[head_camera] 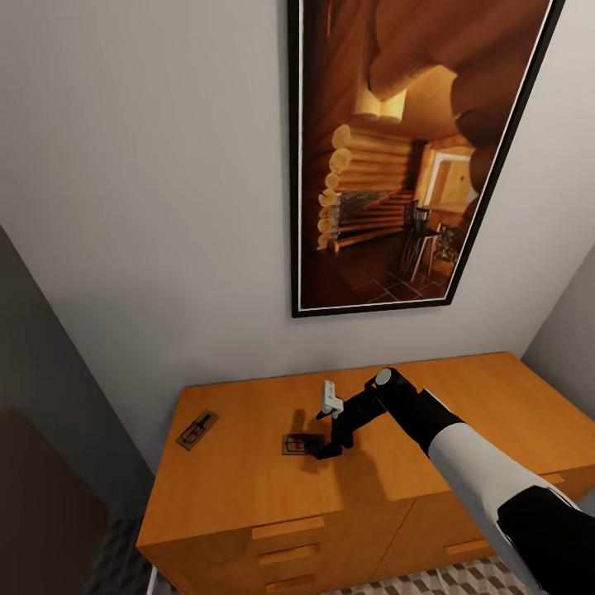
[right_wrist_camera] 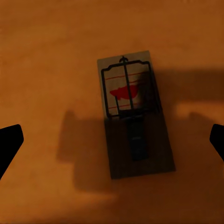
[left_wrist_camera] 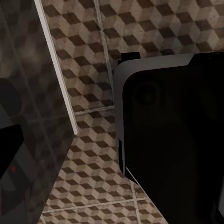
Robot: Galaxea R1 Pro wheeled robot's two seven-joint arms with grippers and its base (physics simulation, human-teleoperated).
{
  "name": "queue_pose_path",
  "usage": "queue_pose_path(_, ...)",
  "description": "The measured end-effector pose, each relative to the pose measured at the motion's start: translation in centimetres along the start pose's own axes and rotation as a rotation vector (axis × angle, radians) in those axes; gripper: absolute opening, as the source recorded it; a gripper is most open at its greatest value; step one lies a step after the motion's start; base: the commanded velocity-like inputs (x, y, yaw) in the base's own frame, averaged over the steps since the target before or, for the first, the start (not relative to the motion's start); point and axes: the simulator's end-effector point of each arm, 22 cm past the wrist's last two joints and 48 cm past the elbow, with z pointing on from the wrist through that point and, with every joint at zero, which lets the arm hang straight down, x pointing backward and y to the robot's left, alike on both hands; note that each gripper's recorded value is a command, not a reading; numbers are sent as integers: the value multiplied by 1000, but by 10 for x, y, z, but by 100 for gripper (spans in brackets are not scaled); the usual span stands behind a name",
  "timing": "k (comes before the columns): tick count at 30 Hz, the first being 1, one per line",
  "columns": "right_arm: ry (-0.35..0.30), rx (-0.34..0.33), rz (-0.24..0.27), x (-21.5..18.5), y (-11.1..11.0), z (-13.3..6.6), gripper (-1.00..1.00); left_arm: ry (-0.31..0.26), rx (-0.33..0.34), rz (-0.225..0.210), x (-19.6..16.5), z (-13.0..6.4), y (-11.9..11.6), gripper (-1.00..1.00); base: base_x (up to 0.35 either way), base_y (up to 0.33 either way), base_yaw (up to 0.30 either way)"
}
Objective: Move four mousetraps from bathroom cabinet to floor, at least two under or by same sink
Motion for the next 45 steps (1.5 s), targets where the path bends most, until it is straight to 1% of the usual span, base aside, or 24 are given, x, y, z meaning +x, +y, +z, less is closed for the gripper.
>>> queue_pose_path(6, -2, 0, -5, 0, 0, 0, 100, 0, 0, 0, 0, 0, 0, 100, 0, 0, 0)
queue_pose_path(10, 5, -13, 9, 9, 3, 4, 100, 0, 0, 0, 0, 0, 0, 100, 0, 0, 0)
queue_pose_path(16, 0, -27, -6, 18, 6, 9, 100, 0, 0, 0, 0, 0, 0, 100, 0, 0, 0)
queue_pose_path(45, -1, -27, -13, 20, 6, 9, 100, 2, 0, 0, 1, 0, 0, 100, 0, 0, 0)
